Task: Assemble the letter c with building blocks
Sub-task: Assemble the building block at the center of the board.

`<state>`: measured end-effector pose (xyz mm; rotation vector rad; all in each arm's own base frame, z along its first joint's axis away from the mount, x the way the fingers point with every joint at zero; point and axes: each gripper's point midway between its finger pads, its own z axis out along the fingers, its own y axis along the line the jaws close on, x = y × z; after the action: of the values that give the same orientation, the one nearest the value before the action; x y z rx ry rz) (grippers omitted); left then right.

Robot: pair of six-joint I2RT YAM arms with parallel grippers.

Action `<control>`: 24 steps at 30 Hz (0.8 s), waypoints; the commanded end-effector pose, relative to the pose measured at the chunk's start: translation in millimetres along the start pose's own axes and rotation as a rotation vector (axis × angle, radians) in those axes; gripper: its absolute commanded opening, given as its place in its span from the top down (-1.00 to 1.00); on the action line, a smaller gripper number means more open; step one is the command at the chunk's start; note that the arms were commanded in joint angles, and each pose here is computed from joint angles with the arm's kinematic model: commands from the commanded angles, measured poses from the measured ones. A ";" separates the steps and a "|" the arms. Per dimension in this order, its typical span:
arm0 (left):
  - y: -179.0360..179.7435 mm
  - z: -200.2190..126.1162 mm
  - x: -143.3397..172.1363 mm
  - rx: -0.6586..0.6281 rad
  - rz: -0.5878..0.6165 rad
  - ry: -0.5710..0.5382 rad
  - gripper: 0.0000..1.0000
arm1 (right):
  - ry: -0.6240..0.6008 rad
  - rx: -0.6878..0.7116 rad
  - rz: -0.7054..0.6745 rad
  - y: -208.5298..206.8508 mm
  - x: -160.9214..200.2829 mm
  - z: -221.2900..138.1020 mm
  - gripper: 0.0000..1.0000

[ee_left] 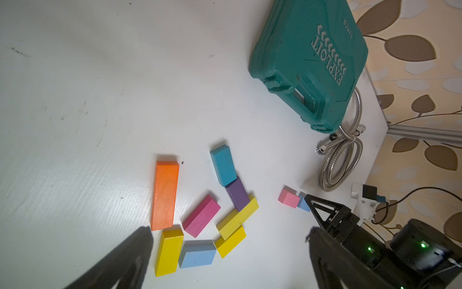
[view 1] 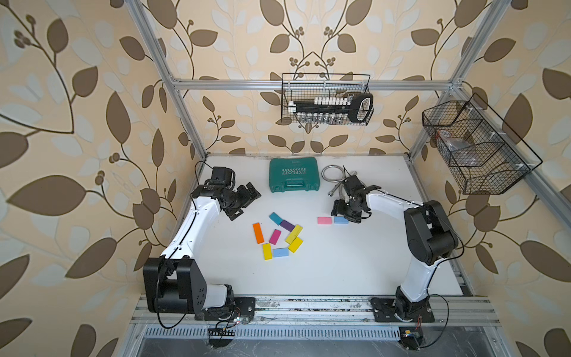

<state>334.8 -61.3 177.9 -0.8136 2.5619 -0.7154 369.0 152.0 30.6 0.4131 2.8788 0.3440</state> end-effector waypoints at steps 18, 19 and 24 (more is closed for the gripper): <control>-3.2 0.2 2.6 0.022 -0.003 -0.001 -0.97 | 0.004 -0.061 0.015 14.8 -6.5 -0.4 -0.59; -3.0 0.1 2.6 0.021 -0.003 -0.001 -0.97 | 0.006 -0.061 0.017 14.5 -6.0 -0.2 -0.59; -3.7 -0.1 2.0 0.023 -0.002 -0.003 -0.98 | 0.009 -0.064 0.019 15.0 -4.6 0.0 -0.59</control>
<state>335.5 -61.4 174.6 -0.8184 2.5581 -0.7181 372.8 160.8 33.3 0.4130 2.8703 0.4135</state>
